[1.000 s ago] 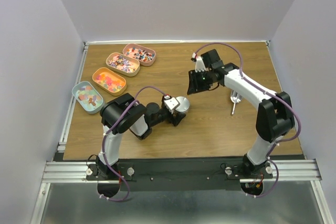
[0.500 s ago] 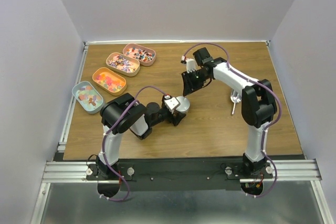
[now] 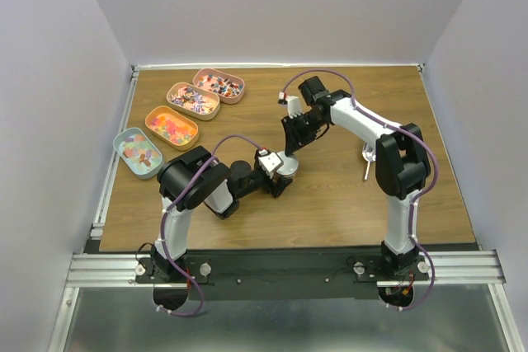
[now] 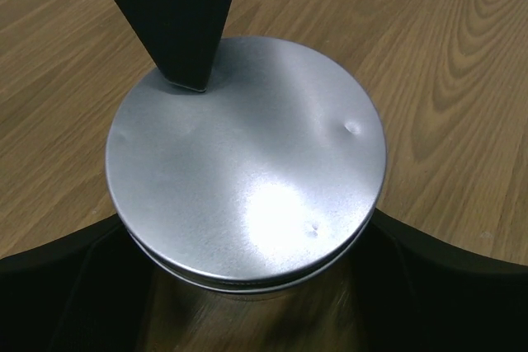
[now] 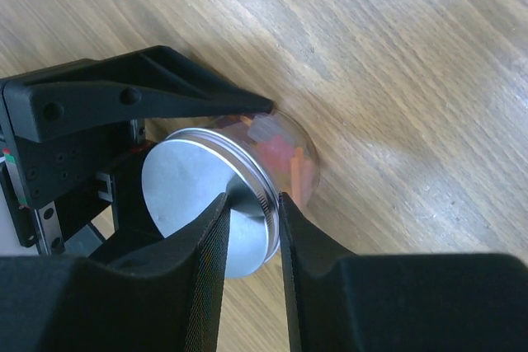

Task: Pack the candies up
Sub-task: Screw the bottle lid onto the packing bottle.

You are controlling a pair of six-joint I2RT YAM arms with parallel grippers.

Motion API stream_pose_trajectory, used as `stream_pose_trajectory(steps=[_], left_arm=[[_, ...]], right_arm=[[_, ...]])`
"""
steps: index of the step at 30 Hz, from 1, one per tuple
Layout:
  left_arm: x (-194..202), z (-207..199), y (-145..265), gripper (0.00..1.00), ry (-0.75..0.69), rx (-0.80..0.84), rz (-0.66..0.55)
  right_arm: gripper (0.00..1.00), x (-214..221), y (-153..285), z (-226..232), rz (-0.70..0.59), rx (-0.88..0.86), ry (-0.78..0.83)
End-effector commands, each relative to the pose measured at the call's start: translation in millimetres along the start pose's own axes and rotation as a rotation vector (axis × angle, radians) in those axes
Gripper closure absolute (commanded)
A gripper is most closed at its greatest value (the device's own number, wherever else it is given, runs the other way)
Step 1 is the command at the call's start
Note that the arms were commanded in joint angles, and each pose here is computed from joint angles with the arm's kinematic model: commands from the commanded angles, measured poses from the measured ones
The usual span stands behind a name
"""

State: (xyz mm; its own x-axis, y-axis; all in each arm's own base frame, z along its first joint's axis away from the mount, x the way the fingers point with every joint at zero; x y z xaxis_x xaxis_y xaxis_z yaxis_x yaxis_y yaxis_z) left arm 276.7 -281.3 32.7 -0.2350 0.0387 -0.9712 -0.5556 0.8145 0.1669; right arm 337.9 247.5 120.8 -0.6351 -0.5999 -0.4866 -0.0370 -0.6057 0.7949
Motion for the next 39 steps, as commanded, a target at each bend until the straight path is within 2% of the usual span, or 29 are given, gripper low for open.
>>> stream_pose_trajectory(steps=[1,9,15,19,22,27,29,31,34,35,37,39], left_arm=[[-36.3,-2.2,-5.7,0.32,-0.073,0.01,-0.17],[-35.2,-1.0,-6.2,0.32,-0.065,0.0,-0.163],[-35.9,-0.8,-7.5,0.32,-0.063,-0.003,-0.159],[-35.0,-0.5,-7.5,0.32,-0.061,-0.005,-0.157],[-34.7,-0.6,-7.5,0.32,-0.058,-0.005,-0.155],[-35.0,-0.5,-8.2,0.32,-0.058,-0.005,-0.155],[-35.0,-0.6,-8.2,0.32,-0.056,-0.005,-0.155],[-34.4,-0.2,-7.5,0.32,-0.057,-0.008,-0.154],[-34.7,-0.2,-6.7,0.32,-0.058,-0.01,-0.154],[-35.0,0.0,-6.6,0.32,-0.058,-0.011,-0.154],[-34.1,-0.1,-6.7,0.32,-0.061,-0.009,-0.153],[-34.5,-0.5,-7.1,0.32,-0.062,-0.006,-0.154]], right_arm=[[0.64,8.0,-10.7,1.1,0.066,-0.004,-0.003],[0.75,28.1,-3.7,13.3,0.165,0.061,-0.026],[0.75,67.0,-2.7,27.5,0.269,0.034,-0.136],[0.76,82.0,4.2,45.8,0.273,-0.025,-0.208],[0.8,94.8,3.2,53.2,0.291,-0.038,-0.286],[0.79,98.3,2.3,73.4,0.225,-0.096,-0.386],[0.78,96.4,4.8,74.7,0.209,-0.097,-0.377],[0.76,93.6,14.1,61.2,0.199,0.035,-0.366],[0.66,75.9,40.2,35.8,0.124,0.088,-0.375],[0.59,69.9,46.5,29.8,0.098,0.087,-0.354],[0.52,49.3,58.1,18.5,0.042,0.105,-0.318],[0.5,35.3,58.6,14.8,0.026,0.087,-0.277]])
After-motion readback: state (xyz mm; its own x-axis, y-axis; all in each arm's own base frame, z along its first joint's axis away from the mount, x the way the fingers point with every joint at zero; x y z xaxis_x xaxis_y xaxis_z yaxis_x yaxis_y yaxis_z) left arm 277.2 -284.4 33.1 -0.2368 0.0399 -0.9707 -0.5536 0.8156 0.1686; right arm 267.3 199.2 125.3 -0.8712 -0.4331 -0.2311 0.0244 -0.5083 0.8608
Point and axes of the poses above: each gripper's point midway between its finger pads, its own y axis back along the fingers, its own z axis along the line the jaws close on, x = y × z, the point moved 5 cm from there along y, back along the fingers, and after that the axes turned 11 degrees about y, right-handed, at the moved point
